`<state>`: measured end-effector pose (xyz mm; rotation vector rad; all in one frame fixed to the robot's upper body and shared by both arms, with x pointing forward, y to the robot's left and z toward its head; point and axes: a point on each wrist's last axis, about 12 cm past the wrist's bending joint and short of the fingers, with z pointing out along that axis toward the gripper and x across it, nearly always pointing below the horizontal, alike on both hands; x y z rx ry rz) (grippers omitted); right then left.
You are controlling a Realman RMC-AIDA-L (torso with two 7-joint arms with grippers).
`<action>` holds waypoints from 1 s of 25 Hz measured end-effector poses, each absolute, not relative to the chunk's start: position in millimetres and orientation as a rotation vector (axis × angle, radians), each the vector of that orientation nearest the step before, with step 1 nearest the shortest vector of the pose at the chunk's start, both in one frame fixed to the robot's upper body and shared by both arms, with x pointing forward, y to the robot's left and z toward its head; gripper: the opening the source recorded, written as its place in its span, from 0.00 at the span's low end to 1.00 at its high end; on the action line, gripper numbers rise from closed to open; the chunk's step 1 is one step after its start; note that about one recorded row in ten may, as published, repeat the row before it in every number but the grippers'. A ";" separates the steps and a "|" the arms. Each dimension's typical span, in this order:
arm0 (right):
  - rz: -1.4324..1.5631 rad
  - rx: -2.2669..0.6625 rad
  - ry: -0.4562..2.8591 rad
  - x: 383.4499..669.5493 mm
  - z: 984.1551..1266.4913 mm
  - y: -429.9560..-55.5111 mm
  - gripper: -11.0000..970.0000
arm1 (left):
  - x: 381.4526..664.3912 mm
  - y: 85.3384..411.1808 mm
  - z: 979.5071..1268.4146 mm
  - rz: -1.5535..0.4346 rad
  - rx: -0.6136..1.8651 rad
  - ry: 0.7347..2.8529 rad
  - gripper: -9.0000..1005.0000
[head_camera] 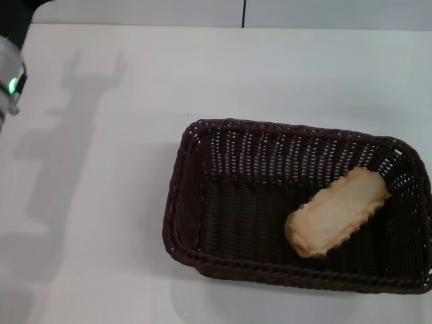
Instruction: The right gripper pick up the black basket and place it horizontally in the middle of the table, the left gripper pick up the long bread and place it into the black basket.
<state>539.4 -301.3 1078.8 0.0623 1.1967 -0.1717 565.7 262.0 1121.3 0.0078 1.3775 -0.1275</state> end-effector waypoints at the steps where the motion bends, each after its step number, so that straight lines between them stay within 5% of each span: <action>1: -0.173 0.066 1.202 538.7 1077.9 -302.1 0.36 | 561.0 269.7 1115.1 -0.164 -0.005 1.354 0.84; 10: -0.180 0.096 1.237 533.5 1071.4 -307.8 0.36 | 542.0 308.7 1083.5 -0.289 -0.064 1.316 0.84; 25: -0.159 0.076 1.284 527.2 1062.2 -304.6 0.36 | 518.8 319.7 1068.8 -0.267 -0.104 1.324 0.84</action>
